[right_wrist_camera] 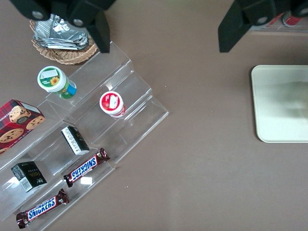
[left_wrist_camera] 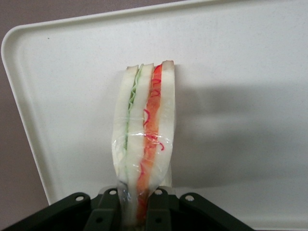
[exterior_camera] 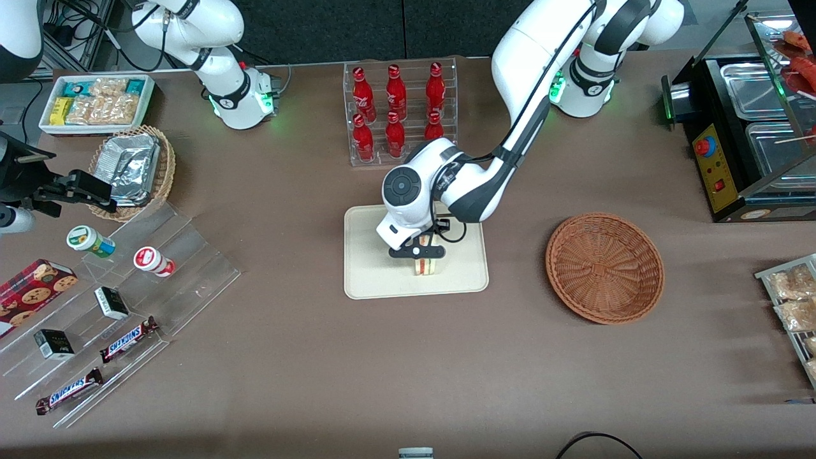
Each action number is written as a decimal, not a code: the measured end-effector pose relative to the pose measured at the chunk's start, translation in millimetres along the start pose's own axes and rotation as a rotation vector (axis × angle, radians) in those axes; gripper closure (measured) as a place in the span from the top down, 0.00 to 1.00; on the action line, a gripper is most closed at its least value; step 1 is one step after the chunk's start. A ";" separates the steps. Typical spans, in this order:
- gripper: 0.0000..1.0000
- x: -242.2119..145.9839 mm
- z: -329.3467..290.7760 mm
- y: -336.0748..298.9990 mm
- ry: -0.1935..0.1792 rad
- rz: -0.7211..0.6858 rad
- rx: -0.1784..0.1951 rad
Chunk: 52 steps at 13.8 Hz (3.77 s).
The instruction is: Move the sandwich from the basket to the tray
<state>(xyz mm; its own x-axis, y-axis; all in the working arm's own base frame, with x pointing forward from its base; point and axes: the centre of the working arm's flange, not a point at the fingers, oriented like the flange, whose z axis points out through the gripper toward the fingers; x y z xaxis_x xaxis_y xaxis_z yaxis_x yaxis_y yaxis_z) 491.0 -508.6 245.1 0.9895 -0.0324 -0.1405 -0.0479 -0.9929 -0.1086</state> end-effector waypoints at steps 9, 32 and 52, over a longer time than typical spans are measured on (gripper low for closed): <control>0.64 1.7 10.2 -0.8 0.002 0.006 0.022; 1.00 62.6 -168.6 -177.9 0.029 -0.291 0.004; 1.00 -45.3 -320.6 -476.7 -0.217 -0.056 -0.065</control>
<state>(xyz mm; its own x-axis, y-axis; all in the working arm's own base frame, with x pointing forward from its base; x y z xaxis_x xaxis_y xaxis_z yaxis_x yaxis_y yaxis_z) 512.6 -70.3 618.8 0.9375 0.0415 -0.3455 0.0223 -0.9980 -0.0591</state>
